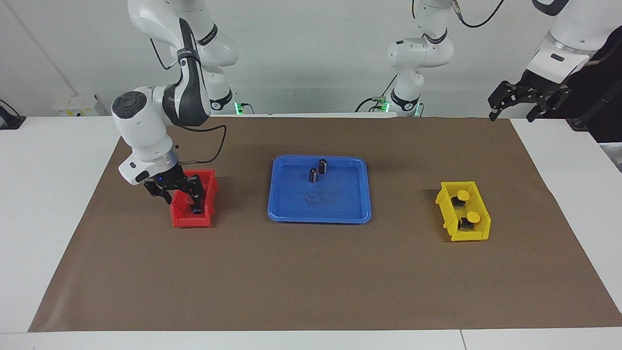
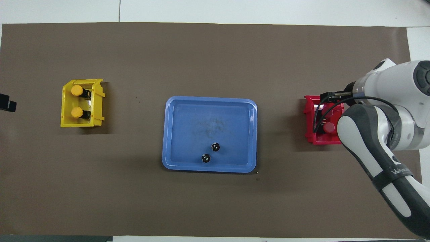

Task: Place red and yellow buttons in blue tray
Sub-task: 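Grasp a red button with the right gripper while the left gripper reaches yellow buttons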

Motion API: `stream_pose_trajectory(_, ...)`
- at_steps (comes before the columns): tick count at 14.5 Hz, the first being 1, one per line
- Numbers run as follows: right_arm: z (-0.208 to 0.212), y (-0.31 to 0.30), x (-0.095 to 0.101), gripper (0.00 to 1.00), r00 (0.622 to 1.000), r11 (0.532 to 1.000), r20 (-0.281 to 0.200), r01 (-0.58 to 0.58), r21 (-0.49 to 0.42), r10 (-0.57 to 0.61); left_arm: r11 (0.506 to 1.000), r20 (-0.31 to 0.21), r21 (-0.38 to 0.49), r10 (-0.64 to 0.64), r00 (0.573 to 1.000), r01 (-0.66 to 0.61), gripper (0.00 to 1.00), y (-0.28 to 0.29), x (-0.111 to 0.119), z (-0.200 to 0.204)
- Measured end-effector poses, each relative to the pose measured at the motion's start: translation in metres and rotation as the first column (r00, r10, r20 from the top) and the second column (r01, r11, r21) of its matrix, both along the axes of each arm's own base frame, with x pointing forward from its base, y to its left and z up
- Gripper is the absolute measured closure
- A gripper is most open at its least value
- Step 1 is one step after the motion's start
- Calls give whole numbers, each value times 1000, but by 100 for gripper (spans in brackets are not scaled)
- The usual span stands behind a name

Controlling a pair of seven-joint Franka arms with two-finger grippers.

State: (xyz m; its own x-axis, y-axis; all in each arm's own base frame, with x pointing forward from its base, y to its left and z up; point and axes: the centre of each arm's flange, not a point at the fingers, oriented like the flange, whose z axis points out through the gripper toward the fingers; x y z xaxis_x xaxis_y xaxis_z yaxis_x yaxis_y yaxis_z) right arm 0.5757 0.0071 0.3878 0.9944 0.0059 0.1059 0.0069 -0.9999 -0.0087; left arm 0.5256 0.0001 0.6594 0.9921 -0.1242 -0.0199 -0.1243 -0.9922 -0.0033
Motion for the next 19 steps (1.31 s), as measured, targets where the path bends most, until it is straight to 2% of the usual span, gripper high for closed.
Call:
stream_pose_trajectory(4,-14,0,-8,32,1000,1000,5,0,0,0,1000,33,0,1,999,-1,0,1,-3,-46)
stream_pose_trajectory(7,-21,0,-12,32,1000,1000,-6,0,0,0,1000,63,1,-20,998,20,4,-10,3,-84)
stream_pose_trajectory(10,-27,4,-15,34,1000,1000,-3,-8,0,8,1000,66,1,-23,998,23,12,-12,9,-114)
stream_pose_trajectory(16,-41,5,-22,41,1000,1000,-5,-9,0,9,1000,64,0,-23,998,23,14,-12,31,-156)
stream_pose_trajectory(18,-42,5,-23,59,1000,1000,-7,-9,0,9,1000,61,0,-23,998,23,14,-12,36,-165)
stream_pose_trajectory(19,-41,5,-23,59,1000,1000,-6,-8,0,8,1000,64,0,-23,998,23,14,-12,38,-168)
